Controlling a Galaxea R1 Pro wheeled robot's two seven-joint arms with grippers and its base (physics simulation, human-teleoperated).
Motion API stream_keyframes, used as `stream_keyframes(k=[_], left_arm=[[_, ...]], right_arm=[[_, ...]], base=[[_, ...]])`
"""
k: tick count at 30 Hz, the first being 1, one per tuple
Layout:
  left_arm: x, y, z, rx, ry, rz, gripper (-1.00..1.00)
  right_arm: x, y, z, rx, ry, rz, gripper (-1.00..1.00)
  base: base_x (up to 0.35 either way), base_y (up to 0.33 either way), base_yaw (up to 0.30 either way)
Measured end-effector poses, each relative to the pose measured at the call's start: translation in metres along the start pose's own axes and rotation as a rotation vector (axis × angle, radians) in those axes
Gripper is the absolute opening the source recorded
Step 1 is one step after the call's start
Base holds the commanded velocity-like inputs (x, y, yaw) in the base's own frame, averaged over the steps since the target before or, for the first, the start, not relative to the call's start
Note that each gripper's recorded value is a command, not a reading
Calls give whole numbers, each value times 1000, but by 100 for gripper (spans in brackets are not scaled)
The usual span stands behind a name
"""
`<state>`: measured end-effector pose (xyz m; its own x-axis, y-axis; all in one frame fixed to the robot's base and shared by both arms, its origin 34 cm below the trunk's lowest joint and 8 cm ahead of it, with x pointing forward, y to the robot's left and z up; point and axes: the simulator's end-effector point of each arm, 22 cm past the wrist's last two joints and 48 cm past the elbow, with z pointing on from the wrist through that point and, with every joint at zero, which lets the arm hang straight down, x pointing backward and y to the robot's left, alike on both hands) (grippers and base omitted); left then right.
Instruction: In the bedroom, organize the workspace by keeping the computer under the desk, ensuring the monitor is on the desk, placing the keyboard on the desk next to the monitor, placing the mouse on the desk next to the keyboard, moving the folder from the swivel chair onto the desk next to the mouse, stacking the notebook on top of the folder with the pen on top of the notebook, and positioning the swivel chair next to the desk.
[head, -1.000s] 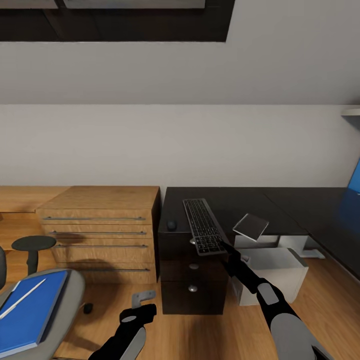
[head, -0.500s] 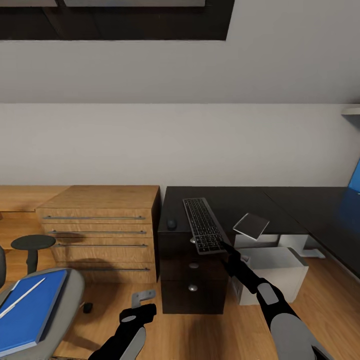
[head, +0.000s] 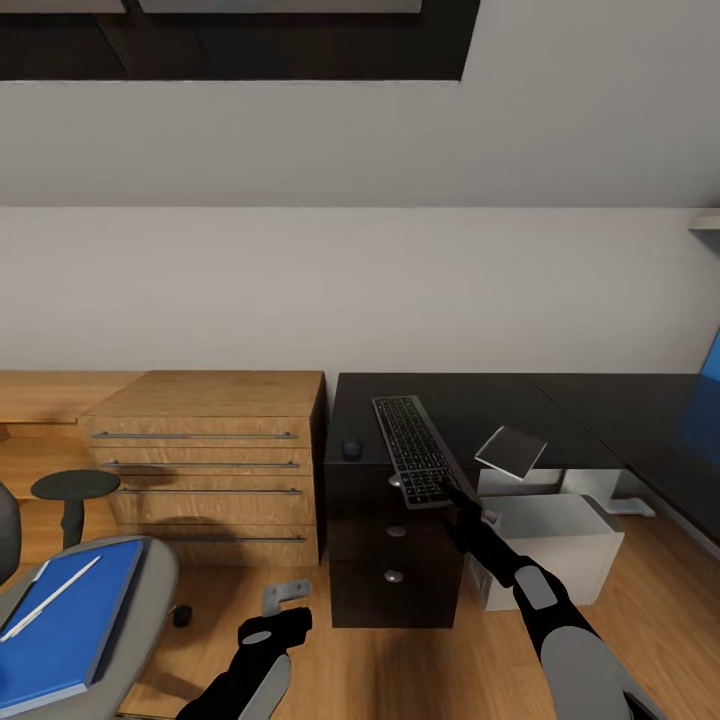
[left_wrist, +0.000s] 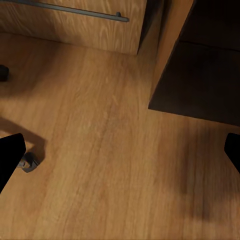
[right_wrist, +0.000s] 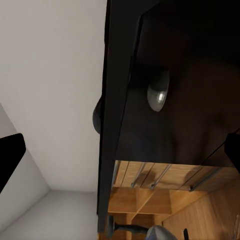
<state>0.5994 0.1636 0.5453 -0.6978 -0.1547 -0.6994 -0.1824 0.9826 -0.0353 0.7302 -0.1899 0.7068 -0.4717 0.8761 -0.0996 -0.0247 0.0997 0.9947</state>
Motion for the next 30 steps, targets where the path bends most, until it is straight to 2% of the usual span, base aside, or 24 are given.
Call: stream_keyframes(k=[25,26,30], left_arm=[[0,0,0,0,0,-1,100],[0,0,0,0,0,-1,100],[0,0,0,-1,0,-1,100]], right_arm=[[1,-1,0,5,2,-9,100],[1,-1,0,6,2,-9,-100],[0,-6,0,30,1,-6,-100]], base=[[29,10,0],[0,0,0],[0,0,0]])
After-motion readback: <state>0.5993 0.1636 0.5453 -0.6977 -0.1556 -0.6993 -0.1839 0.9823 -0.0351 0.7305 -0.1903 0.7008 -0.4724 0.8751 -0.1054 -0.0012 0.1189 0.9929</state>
